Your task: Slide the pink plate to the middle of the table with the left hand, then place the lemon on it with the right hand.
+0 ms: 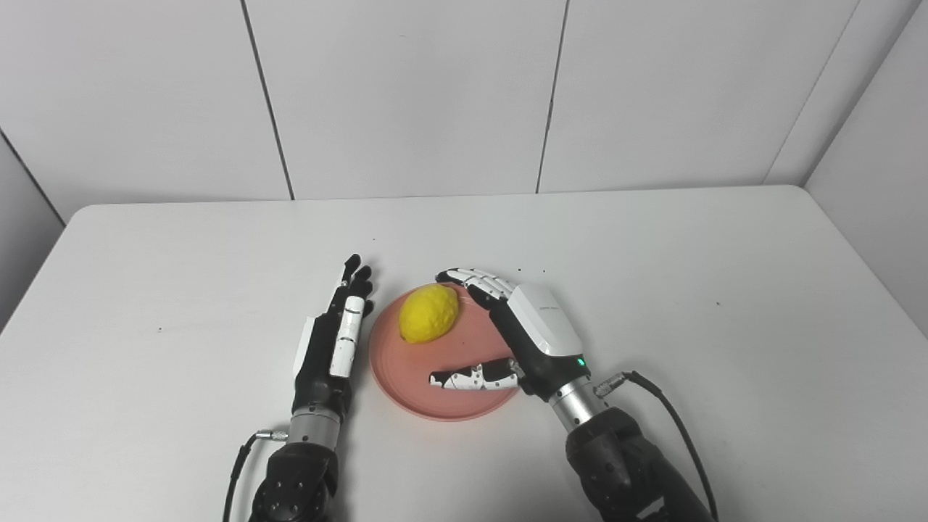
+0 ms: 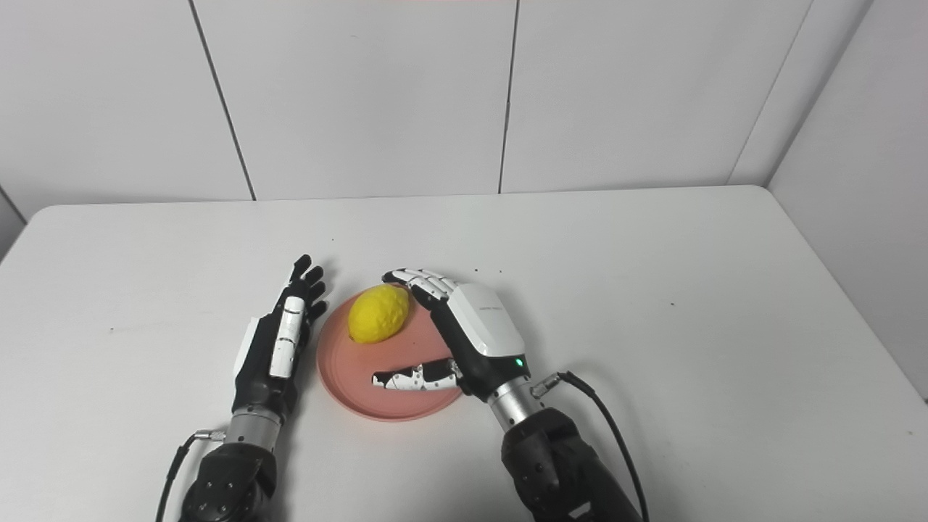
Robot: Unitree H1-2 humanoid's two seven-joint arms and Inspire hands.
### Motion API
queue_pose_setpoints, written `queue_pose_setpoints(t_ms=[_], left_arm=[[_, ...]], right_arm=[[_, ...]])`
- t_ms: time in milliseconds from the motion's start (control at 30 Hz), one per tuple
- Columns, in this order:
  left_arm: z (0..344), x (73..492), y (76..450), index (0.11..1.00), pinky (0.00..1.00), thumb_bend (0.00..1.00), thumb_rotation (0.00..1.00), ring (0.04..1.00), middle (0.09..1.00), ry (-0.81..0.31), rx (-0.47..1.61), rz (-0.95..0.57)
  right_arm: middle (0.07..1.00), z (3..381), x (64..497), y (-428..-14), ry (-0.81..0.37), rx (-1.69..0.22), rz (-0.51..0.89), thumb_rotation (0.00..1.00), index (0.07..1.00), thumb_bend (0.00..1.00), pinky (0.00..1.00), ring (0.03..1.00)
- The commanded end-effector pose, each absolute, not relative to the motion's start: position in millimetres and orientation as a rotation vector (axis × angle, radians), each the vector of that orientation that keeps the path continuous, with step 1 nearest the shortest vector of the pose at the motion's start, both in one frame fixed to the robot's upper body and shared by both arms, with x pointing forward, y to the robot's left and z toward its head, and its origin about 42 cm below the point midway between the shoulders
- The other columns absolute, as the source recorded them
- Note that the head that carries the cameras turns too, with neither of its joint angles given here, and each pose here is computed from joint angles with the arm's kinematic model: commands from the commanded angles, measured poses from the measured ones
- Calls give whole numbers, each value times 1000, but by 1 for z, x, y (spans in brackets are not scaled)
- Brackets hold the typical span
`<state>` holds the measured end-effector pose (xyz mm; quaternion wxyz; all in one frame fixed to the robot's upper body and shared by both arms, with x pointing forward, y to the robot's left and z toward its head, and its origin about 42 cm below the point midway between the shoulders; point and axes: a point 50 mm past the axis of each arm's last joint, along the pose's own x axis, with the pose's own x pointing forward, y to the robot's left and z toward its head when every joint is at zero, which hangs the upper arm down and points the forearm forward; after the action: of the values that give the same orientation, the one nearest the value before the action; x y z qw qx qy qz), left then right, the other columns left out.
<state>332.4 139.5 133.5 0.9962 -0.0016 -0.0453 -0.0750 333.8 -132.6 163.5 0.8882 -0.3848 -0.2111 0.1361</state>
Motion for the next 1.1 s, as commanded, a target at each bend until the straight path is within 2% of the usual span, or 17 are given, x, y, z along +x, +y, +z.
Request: queue_pose_setpoints(t_ms=[0, 133, 167, 233, 367, 433, 533, 767, 967, 1067], left_arm=[[157, 341, 133, 956, 945, 574, 1000, 963, 960, -176, -3, -154], [157, 342, 133, 956, 954, 580, 1000, 966, 960, -175, -4, -155], [157, 342, 133, 956, 958, 586, 1000, 967, 959, -175, -4, -154], [157, 343, 133, 957, 967, 594, 1000, 970, 960, -176, -2, -154], [157, 343, 134, 958, 969, 596, 1000, 971, 960, -179, 4, -153], [156, 343, 134, 957, 965, 592, 1000, 968, 960, -182, 7, -153], [155, 343, 135, 956, 965, 586, 1000, 969, 959, -187, 9, -152], [154, 344, 138, 960, 970, 587, 1000, 973, 964, -187, 11, -155], [153, 345, 140, 962, 963, 573, 1000, 971, 966, -191, 7, -156], [153, 345, 140, 964, 963, 587, 1000, 974, 968, -199, -7, -155]], right_arm=[[916, 181, 336, -133, -491, -759, 240, 445, 870, 668, 886, 931], [953, 180, 337, -138, -486, -657, 206, 594, 920, 690, 868, 936], [971, 180, 336, -142, -479, -628, 182, 688, 950, 701, 877, 952], [995, 179, 334, -147, -466, -563, 138, 805, 989, 716, 919, 981], [1000, 175, 330, -154, -446, -431, 70, 865, 1000, 726, 937, 998], [1000, 173, 329, -156, -449, -371, 58, 873, 1000, 709, 984, 1000], [1000, 170, 329, -159, -440, -305, 24, 967, 1000, 643, 1000, 1000], [1000, 161, 329, -162, -375, -110, -8, 973, 1000, 684, 1000, 1000], [1000, 155, 326, -162, -339, -92, -7, 988, 1000, 707, 1000, 1000], [1000, 153, 326, -160, -305, -36, 8, 947, 1000, 718, 1000, 1000]])
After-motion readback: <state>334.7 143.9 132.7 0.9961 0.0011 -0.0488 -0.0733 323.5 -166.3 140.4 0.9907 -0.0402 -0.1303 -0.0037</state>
